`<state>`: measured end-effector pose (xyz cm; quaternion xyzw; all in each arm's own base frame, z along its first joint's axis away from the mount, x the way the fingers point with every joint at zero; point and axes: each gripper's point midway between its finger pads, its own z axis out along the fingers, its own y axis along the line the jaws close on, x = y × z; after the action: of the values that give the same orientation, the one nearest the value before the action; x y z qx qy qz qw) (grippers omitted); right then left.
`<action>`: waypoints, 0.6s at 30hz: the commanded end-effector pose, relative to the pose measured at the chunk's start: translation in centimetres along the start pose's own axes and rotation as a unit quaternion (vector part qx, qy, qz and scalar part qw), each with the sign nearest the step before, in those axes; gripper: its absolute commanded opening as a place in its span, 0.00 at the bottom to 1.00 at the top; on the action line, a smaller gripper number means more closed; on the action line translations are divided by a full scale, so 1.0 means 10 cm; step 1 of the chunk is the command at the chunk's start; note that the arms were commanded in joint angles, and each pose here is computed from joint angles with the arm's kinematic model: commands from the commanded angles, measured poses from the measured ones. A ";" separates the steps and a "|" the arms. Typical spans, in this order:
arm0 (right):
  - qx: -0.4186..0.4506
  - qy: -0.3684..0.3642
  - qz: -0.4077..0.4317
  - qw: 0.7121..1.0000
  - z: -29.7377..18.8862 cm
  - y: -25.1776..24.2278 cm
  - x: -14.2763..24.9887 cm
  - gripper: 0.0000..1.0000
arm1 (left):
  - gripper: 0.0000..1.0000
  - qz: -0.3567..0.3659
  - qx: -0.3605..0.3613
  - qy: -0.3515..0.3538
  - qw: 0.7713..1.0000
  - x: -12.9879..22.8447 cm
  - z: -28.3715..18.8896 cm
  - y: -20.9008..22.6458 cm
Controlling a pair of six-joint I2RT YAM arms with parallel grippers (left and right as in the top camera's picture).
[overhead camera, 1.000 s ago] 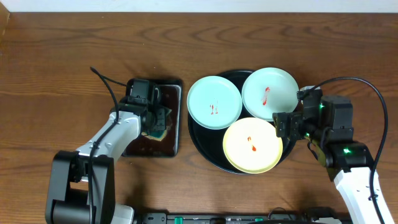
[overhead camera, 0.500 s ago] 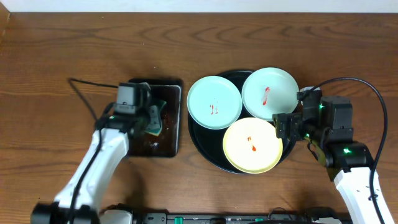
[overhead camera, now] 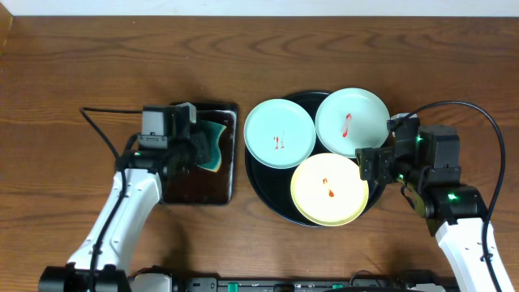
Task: Clean dirty plates on tray and stack at the side
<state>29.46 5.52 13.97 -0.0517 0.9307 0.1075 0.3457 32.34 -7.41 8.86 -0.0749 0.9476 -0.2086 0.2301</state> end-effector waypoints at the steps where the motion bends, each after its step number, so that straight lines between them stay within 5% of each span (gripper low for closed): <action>1: -0.008 -0.004 -0.001 1.000 -0.02 0.06 -0.05 0.99 | 0.07 -0.027 0.058 0.025 0.998 0.03 0.03 -0.07; 18: -0.008 -0.004 -0.001 1.000 -0.02 0.06 -0.05 0.99 | 0.07 -0.080 0.078 0.108 0.988 0.33 0.36 0.05</action>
<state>29.46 5.52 13.96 -0.0517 0.9308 0.1075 0.3456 31.04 -8.56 3.98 -0.1072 0.9441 -0.2891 0.1165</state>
